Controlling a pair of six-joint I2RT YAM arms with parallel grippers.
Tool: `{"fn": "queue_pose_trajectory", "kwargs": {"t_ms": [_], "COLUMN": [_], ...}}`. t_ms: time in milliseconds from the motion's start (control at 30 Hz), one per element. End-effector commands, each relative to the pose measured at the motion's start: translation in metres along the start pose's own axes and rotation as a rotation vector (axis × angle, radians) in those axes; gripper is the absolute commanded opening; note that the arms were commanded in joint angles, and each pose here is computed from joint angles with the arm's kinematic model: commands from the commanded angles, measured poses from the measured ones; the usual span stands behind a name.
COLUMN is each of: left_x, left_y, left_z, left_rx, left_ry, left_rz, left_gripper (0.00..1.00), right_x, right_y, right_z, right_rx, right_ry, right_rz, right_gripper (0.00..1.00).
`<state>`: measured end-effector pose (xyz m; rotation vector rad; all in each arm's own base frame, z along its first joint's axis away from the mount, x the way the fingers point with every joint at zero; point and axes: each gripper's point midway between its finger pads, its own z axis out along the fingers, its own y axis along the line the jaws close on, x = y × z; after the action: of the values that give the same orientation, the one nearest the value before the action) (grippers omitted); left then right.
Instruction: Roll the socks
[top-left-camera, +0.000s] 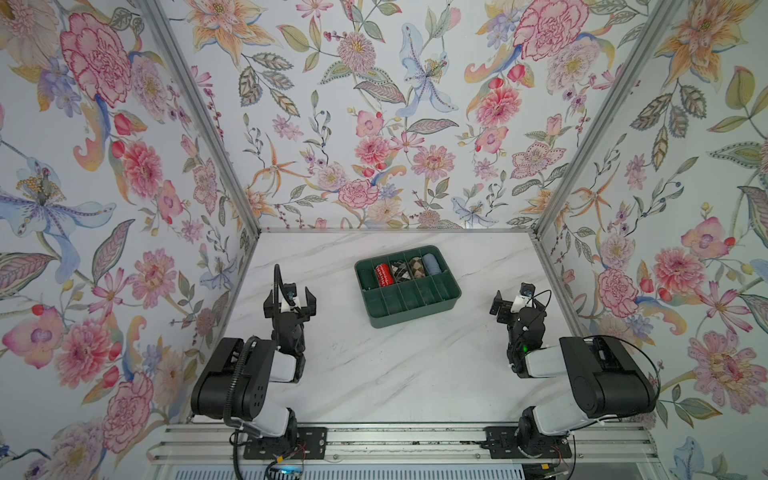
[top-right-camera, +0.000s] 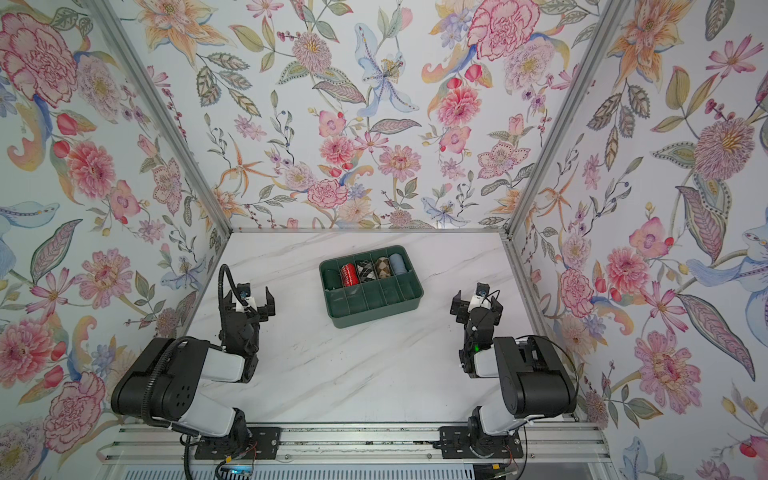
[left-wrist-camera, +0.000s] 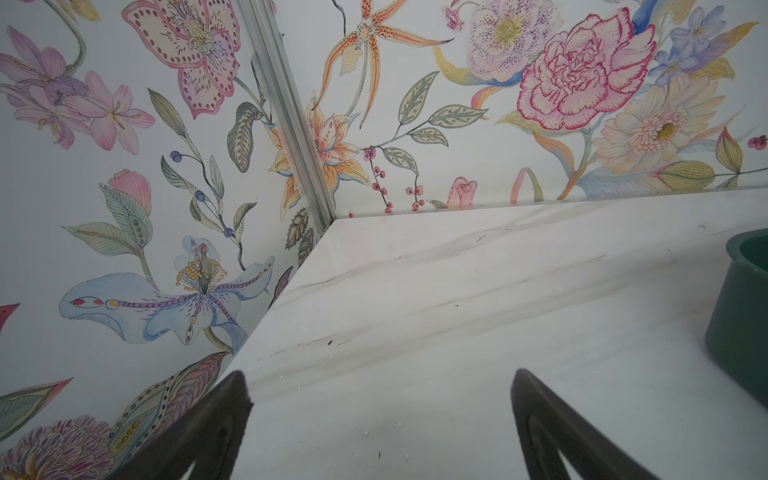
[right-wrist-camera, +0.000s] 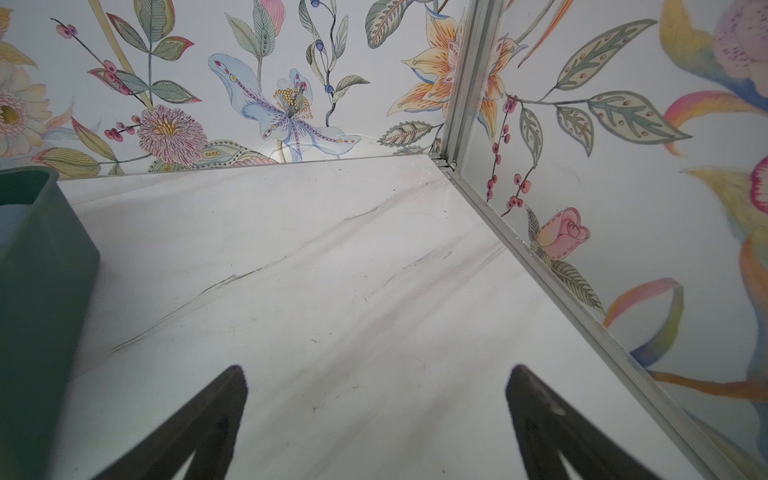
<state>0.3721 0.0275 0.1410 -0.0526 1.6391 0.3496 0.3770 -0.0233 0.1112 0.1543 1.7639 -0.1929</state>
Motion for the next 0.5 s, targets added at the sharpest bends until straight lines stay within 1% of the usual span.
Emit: {"fn": "queue_pose_trajectory", "kwargs": {"t_ms": [0,233,367,467], "left_x": [-0.005,-0.006,-0.011,-0.011], "left_y": [0.001,-0.001,-0.011,-0.013], "left_z": [-0.002,-0.003,-0.01,-0.009], "left_rx": [0.005,0.009,0.052,0.063], "left_ry": [-0.033,-0.037,-0.071,-0.07], "left_rz": [-0.013,-0.007,0.024,0.028], "left_gripper": [0.99,0.99,0.99,0.99], "right_x": [0.001,0.001,0.001,0.001], "right_y": [-0.002,-0.001,-0.001,-0.001], "right_z": [0.002,0.002,0.002,0.002], "right_rx": [0.015,0.014,0.014,0.014], "right_ry": [0.009,0.008,0.01,0.01], "right_rz": [-0.014,-0.014,-0.014,-0.014], "right_gripper": [0.99,0.99,0.99,0.99]}}
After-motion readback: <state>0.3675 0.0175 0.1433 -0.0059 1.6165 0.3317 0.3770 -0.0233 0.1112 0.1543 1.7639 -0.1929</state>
